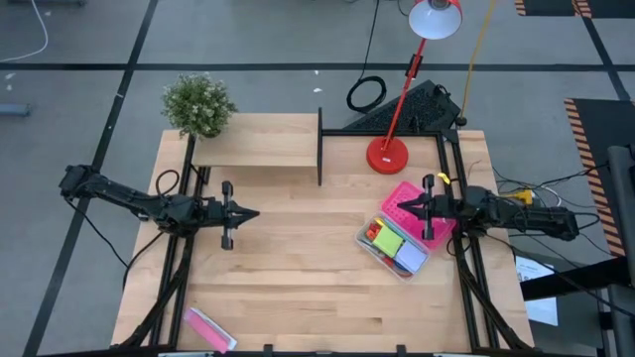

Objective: Pack school essentials
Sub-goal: Return to Home Position

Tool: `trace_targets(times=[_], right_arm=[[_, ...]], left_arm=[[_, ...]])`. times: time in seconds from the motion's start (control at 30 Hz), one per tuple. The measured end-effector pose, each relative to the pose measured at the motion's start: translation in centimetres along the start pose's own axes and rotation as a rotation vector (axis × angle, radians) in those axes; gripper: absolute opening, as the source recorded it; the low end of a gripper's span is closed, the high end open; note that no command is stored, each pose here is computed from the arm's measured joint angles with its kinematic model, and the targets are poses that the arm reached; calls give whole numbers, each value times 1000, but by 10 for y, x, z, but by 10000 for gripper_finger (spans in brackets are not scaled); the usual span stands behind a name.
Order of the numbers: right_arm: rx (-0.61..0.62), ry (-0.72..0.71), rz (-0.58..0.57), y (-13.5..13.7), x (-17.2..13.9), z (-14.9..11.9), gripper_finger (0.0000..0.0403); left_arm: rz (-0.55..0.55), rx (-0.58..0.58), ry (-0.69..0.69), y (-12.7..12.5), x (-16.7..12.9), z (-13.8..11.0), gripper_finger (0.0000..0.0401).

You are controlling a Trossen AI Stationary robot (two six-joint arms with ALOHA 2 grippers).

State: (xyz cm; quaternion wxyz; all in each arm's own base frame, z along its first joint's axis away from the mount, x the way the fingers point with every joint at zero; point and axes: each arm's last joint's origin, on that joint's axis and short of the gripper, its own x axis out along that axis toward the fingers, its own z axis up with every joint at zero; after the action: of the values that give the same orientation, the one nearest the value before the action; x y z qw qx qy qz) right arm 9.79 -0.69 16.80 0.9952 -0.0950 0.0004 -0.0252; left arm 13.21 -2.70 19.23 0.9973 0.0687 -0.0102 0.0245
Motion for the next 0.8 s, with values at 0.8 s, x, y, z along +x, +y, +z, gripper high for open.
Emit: trace_targets(times=[0.8], right_arm=[[-5,-1,0,0,0,0,0]], left_arm=[[-25,-37,46,5,-18,-3,3]])
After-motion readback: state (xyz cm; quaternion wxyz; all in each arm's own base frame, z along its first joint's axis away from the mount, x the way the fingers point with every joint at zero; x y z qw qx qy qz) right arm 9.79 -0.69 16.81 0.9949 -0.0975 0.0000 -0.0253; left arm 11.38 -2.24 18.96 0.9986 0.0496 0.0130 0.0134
